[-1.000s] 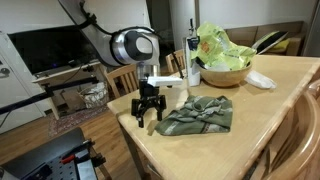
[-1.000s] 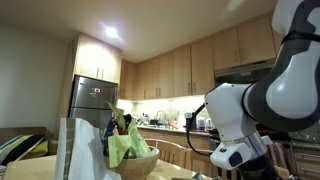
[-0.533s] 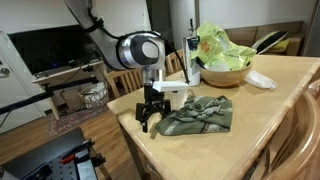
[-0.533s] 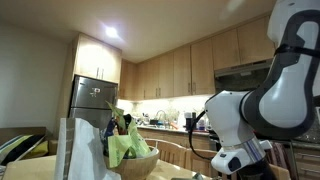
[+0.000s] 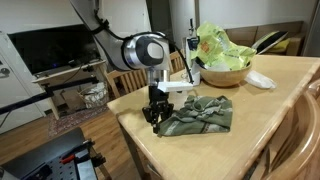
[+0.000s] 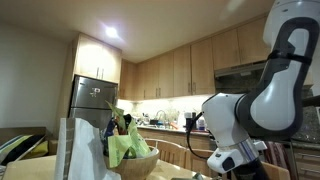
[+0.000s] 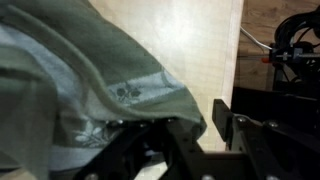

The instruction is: Move the green towel to the right then fold the green towel

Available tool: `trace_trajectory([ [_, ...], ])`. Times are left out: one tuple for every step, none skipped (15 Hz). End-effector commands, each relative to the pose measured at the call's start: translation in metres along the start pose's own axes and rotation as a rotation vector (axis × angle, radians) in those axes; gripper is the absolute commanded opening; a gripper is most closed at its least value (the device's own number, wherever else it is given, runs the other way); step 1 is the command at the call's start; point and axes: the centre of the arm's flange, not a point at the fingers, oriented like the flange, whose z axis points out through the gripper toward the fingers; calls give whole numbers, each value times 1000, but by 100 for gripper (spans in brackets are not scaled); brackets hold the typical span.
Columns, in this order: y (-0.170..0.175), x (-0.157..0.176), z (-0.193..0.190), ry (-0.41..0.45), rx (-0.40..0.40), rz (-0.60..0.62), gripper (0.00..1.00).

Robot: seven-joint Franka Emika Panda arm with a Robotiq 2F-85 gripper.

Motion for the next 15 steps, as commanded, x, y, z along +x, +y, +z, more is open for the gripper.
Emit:
trace_trajectory([
  [5,-5,-7,4,-9,1,11],
  [5,-5,-10,4,-17,2,3],
  [5,-6,-15,4,-31,3,0],
  [4,-6,-19,5,-43,11,0],
  [3,-8,-27,8,-63,16,0],
  [2,-9,-34,4,-89,19,0],
  [0,-10,-44,10,-118,37,1],
  [0,-13,-53,15,-146,45,1],
  [1,-15,-65,16,-180,58,1],
  [2,-16,-75,11,-217,73,1],
  [5,-18,-88,23,-252,101,1],
  [8,-19,-100,43,-274,115,1],
  [14,-16,-77,21,-219,72,1],
  [13,-17,-84,21,-231,75,3],
  [13,-17,-83,21,-230,75,3],
])
